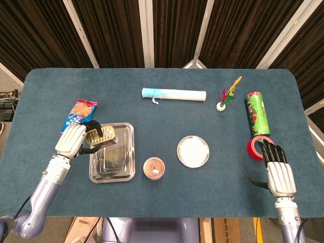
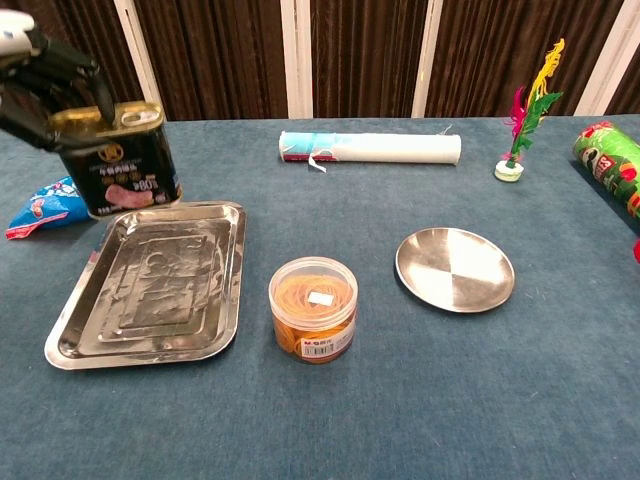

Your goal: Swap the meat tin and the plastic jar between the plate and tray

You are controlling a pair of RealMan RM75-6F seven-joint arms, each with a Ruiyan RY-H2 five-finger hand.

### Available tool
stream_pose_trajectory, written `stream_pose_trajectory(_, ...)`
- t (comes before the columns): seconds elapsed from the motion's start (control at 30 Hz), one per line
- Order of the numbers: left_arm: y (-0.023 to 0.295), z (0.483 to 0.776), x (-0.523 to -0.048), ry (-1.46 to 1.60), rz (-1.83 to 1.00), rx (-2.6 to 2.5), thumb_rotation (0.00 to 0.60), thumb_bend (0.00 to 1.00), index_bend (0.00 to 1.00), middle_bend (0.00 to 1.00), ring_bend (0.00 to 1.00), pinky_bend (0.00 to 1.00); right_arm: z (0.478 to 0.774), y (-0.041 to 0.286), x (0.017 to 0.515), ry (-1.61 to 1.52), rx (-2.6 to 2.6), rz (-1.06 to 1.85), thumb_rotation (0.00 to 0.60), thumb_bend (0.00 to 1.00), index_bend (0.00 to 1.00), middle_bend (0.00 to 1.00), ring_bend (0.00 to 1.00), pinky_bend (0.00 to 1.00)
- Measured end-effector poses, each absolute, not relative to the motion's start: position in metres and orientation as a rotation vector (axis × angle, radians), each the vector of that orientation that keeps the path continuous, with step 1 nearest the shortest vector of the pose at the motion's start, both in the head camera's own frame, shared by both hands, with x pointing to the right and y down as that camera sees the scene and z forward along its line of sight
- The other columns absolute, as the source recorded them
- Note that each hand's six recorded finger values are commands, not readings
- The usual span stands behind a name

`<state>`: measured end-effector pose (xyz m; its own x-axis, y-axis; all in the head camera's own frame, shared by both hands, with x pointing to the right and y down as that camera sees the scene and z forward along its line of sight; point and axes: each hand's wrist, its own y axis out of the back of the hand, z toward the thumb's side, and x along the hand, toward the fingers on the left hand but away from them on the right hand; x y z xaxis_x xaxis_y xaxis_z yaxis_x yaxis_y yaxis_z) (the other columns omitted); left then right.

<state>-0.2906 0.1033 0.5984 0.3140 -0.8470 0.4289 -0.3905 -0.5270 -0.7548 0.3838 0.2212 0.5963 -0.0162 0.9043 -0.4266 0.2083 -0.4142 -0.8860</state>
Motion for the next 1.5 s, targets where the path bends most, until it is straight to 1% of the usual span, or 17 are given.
stream_pose_trajectory(0.27, 0.118, 0.643, -0.302, 1.045, -1.176, -2.114, 0.600, 0.66, 0.49, 0.50, 0.39, 0.43, 0.598, 0.221, 0.384, -1.174, -1.660, 1.483, 0.600, 0.00, 0.00, 0.00, 0.03, 0.00)
stream_pose_trajectory(0.37, 0.122, 0.656, -0.301, 1.039, -1.175, -2.144, 0.600, 0.64, 0.48, 0.47, 0.36, 0.41, 0.598, 0.221, 0.384, -1.178, -1.658, 1.483, 0.600, 0.00, 0.00, 0.00, 0.03, 0.00)
stream_pose_trajectory(0.4, 0.124, 0.659, -0.300, 1.038, -1.171, -2.157, 0.600, 0.63, 0.47, 0.45, 0.35, 0.40, 0.597, 0.221, 0.385, -1.182, -1.657, 1.483, 0.600, 0.00, 0.00, 0.00, 0.03, 0.00)
stream_pose_trajectory(0.47, 0.128, 0.666, -0.296, 1.021, -1.160, -2.191, 0.600, 0.57, 0.44, 0.40, 0.31, 0.39, 0.597, 0.220, 0.386, -1.187, -1.654, 1.484, 0.600, 0.00, 0.00, 0.00, 0.03, 0.00)
stream_pose_trajectory(0.57, 0.133, 0.673, -0.289, 0.982, -1.148, -2.228, 0.600, 0.44, 0.39, 0.32, 0.26, 0.37, 0.597, 0.220, 0.386, -1.192, -1.653, 1.485, 0.600, 0.00, 0.00, 0.00, 0.03, 0.00)
stream_pose_trajectory(0.63, 0.134, 0.674, -0.285, 0.976, -1.134, -2.247, 0.600, 0.35, 0.35, 0.27, 0.21, 0.33, 0.597, 0.220, 0.386, -1.189, -1.653, 1.486, 0.600, 0.00, 0.00, 0.00, 0.03, 0.00)
stream_pose_trajectory(0.7, 0.134, 0.674, -0.283, 0.976, -1.120, -2.256, 0.600, 0.26, 0.30, 0.19, 0.12, 0.27, 0.597, 0.220, 0.387, -1.193, -1.652, 1.487, 0.600, 0.00, 0.00, 0.00, 0.03, 0.00)
stream_pose_trajectory(0.77, 0.135, 0.672, -0.282, 0.968, -1.113, -2.259, 0.600, 0.17, 0.24, 0.09, 0.03, 0.19, 0.597, 0.220, 0.387, -1.197, -1.649, 1.489, 0.600, 0.00, 0.00, 0.00, 0.03, 0.00)
stream_pose_trajectory(0.8, 0.135, 0.671, -0.283, 0.963, -1.116, -2.258, 0.600, 0.14, 0.21, 0.04, 0.00, 0.16, 0.596, 0.220, 0.388, -1.199, -1.648, 1.491, 0.600, 0.00, 0.00, 0.00, 0.03, 0.00)
stream_pose_trajectory(0.87, 0.136, 0.670, -0.286, 0.935, -1.136, -2.255, 0.600, 0.11, 0.19, 0.01, 0.00, 0.13, 0.596, 0.220, 0.388, -1.201, -1.649, 1.495, 0.600, 0.00, 0.00, 0.00, 0.03, 0.00)
stream_pose_trajectory(1.0, 0.138, 0.662, -0.290, 0.879, -1.169, -2.236, 0.600, 0.10, 0.18, 0.00, 0.00, 0.11, 0.596, 0.221, 0.387, -1.199, -1.653, 1.504, 0.600, 0.00, 0.00, 0.00, 0.03, 0.00)
stream_pose_trajectory(1.1, 0.139, 0.648, -0.289, 0.889, -1.154, -2.246, 0.600, 0.10, 0.18, 0.00, 0.00, 0.11, 0.595, 0.220, 0.388, -1.204, -1.645, 1.504, 0.600, 0.00, 0.00, 0.00, 0.03, 0.00)
stream_pose_trajectory(1.2, 0.137, 0.627, -0.294, 0.946, -1.111, -2.217, 0.600, 0.10, 0.19, 0.00, 0.00, 0.11, 0.595, 0.220, 0.388, -1.203, -1.646, 1.502, 0.600, 0.00, 0.00, 0.00, 0.03, 0.00)
stream_pose_trajectory(1.37, 0.143, 0.587, -0.333, 1.049, -1.120, -1.975, 0.600, 0.12, 0.20, 0.00, 0.00, 0.11, 0.597, 0.219, 0.386, -1.170, -1.668, 1.483, 0.600, 0.00, 0.00, 0.00, 0.03, 0.00)
stream_pose_trajectory(1.5, 0.168, 0.561, -0.378, 1.074, -1.253, -1.703, 0.600, 0.12, 0.20, 0.00, 0.00, 0.10, 0.598, 0.216, 0.377, -1.144, -1.717, 1.427, 0.600, 0.00, 0.00, 0.00, 0.02, 0.00)
